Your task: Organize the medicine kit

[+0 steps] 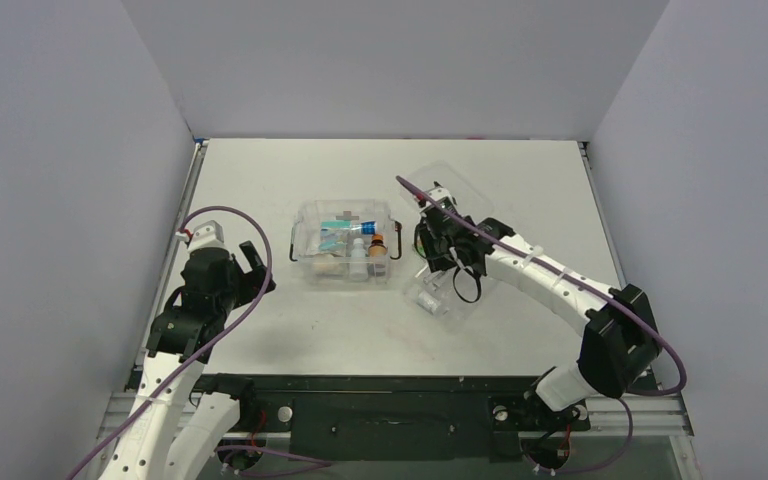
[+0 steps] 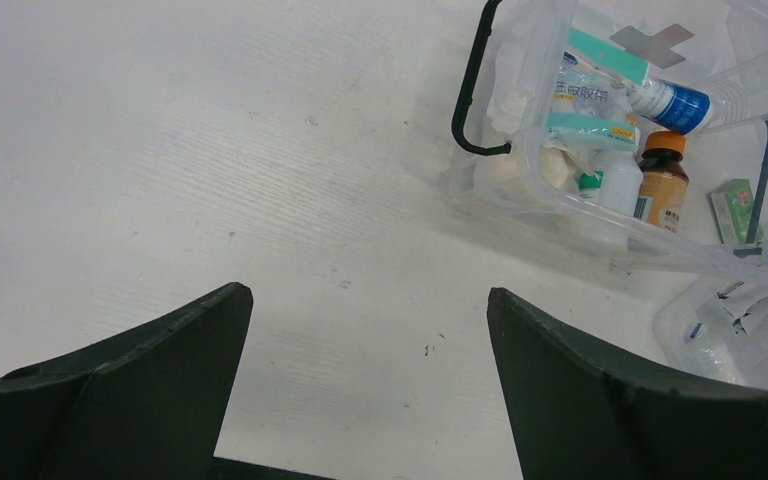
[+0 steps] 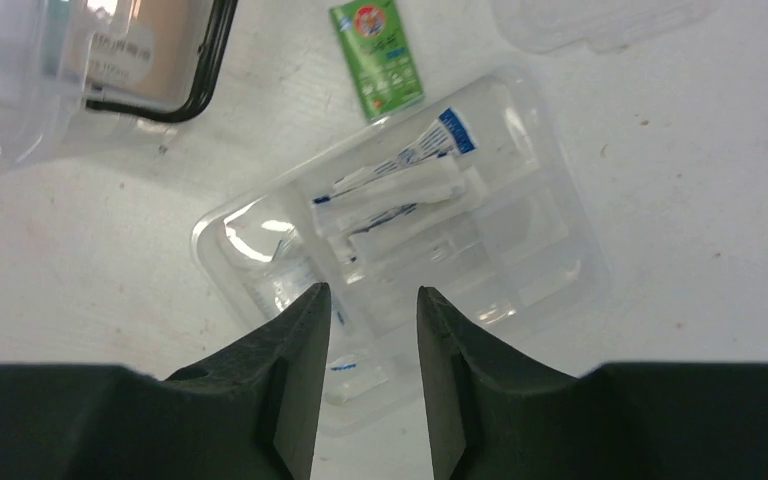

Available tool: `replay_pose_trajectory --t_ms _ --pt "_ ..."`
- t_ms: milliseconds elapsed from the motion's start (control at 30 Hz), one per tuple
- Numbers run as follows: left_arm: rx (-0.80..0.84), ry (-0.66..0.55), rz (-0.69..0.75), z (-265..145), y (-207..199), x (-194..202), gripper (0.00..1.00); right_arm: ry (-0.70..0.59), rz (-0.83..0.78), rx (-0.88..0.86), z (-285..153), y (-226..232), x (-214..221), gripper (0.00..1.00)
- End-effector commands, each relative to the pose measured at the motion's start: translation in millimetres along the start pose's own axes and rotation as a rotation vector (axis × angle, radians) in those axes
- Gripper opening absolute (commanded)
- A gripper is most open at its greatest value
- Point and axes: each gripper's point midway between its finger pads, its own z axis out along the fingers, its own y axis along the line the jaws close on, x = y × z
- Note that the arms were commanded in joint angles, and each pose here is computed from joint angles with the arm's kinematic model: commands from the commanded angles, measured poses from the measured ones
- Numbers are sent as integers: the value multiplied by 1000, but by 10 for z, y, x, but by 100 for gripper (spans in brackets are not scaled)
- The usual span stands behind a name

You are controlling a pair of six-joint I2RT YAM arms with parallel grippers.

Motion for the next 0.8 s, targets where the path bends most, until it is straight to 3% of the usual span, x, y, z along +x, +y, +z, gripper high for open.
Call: replay_pose_trajectory --t_ms 0,367,767 --pt "28 -45 -7 -36 -70 -143 87 -66 45 73 -99 -296 -332 36" --pt "36 -49 -5 -48 -78 -147 89 -1 -15 36 358 -356 -515 51" --pt "45 -44 1 -43 -93 -138 91 29 -73 -62 832 -163 -696 52"
